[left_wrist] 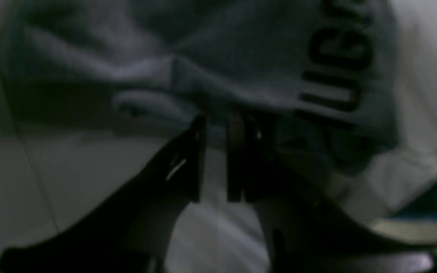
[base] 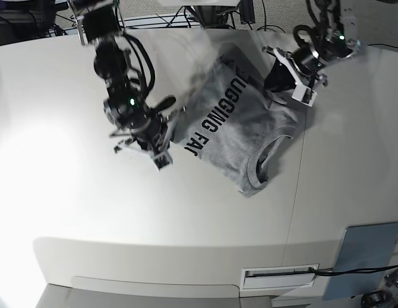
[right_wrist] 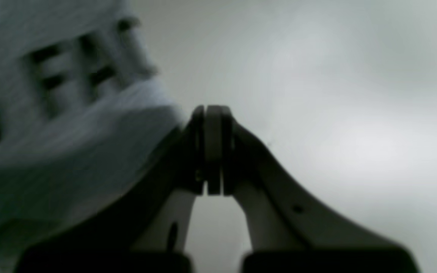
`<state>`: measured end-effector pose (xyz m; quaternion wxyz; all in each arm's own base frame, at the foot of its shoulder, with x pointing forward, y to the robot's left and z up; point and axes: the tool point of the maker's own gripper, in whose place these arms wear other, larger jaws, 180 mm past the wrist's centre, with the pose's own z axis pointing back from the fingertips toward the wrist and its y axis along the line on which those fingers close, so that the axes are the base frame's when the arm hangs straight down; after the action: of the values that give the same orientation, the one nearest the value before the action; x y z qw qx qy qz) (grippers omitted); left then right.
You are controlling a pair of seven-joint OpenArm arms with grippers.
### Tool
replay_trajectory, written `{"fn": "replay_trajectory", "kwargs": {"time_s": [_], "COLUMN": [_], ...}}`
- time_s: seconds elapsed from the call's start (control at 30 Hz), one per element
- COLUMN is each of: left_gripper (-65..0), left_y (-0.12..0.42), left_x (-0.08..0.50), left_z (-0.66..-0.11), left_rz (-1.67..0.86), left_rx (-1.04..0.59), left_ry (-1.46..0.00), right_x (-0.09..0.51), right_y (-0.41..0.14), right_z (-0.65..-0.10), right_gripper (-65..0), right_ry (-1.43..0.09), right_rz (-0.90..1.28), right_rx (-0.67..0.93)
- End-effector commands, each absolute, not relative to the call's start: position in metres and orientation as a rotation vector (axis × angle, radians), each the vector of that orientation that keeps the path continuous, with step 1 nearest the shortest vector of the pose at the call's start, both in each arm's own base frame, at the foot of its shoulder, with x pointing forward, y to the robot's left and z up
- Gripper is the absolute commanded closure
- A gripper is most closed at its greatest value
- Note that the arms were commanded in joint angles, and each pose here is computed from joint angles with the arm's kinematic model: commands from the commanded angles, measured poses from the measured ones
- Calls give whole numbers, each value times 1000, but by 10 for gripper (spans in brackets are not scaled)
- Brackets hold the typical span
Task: Fold the T-shirt properly
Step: 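Drag the folded shirt toward the table center with both grippers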
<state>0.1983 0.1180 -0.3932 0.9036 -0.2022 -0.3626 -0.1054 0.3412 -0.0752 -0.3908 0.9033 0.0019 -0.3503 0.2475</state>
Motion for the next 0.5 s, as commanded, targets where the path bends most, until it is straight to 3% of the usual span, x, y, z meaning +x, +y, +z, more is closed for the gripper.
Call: {"fn": "replay_trajectory", "kwargs": {"time_s": [0.0,0.23,0.47], "left_gripper": [-96,-96,-96], "left_y": [117,141,152], "left_x": [204,229,258], "left_z": [-386,-398,-429], "left_rz": [-206,-131,-101], "left_rx": [-416,-285,-270], "left_ry": [-786,-834,-792], "right_x": [358,347,326], "right_y": [-74,-71,-56], "right_z": [-379,-401,-412], "right_gripper": [0,0,0], "right_ry": [-767,-645,-582], "right_rz": [515,567,580], "right_rx": [4,54,158]}}
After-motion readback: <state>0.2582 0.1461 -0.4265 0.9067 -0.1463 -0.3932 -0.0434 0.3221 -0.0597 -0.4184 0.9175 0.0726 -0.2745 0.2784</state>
